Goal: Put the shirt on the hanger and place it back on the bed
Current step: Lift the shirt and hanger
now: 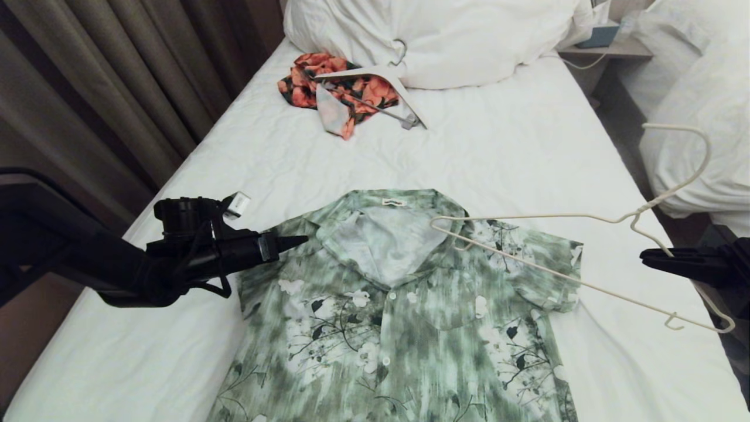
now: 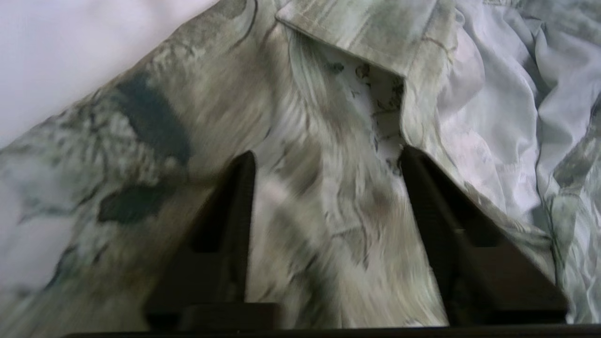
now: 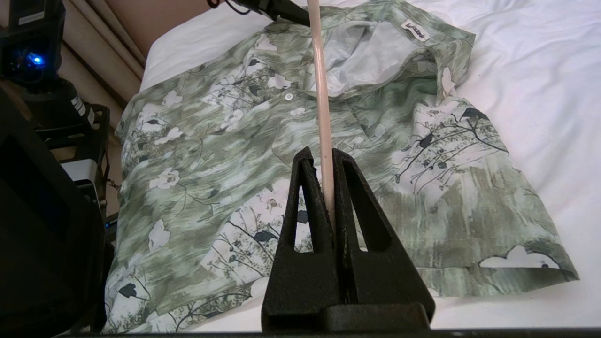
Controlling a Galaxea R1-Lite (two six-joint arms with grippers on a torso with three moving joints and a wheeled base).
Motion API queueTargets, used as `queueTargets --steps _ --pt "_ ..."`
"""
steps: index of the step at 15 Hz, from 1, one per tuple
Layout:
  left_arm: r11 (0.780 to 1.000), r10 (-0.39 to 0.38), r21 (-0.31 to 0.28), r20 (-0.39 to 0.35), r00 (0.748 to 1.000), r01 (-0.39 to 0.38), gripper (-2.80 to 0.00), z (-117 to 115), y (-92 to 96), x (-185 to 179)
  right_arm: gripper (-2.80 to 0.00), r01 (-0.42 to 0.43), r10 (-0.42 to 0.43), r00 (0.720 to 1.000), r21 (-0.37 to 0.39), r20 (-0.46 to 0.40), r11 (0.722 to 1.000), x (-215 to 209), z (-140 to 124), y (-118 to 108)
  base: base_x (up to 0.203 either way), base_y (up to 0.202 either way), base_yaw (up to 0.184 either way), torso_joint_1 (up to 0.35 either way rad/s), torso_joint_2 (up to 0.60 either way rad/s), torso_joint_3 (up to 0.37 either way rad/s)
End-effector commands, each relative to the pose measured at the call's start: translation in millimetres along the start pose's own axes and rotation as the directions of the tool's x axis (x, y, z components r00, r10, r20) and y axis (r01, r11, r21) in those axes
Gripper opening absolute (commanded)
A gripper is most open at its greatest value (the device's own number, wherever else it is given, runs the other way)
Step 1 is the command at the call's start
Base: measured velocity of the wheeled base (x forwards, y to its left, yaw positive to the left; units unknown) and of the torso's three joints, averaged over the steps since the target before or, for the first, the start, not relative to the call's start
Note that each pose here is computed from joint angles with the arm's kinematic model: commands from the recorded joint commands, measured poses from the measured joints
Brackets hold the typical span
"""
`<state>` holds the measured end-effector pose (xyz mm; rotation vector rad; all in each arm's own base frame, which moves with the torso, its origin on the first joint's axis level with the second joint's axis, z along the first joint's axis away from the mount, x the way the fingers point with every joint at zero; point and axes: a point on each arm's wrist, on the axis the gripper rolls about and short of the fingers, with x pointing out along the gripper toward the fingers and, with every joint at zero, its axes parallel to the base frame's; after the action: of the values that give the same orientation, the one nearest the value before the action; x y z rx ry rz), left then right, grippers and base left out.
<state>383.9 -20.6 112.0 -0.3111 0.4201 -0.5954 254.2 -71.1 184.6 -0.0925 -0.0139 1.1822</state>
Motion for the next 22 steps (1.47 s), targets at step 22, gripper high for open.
queueTargets --steps 22 --pt "0.996 -0.080 -0.025 -0.022 0.997 0.080 0.00 -5.4 -70.6 7.7 -2.80 -0.018 0.018 1.000 -0.004 0.008 1.000 4.7 -16.2 -15.4 0.000 0.000 0.000 0.000 0.00 0.000"
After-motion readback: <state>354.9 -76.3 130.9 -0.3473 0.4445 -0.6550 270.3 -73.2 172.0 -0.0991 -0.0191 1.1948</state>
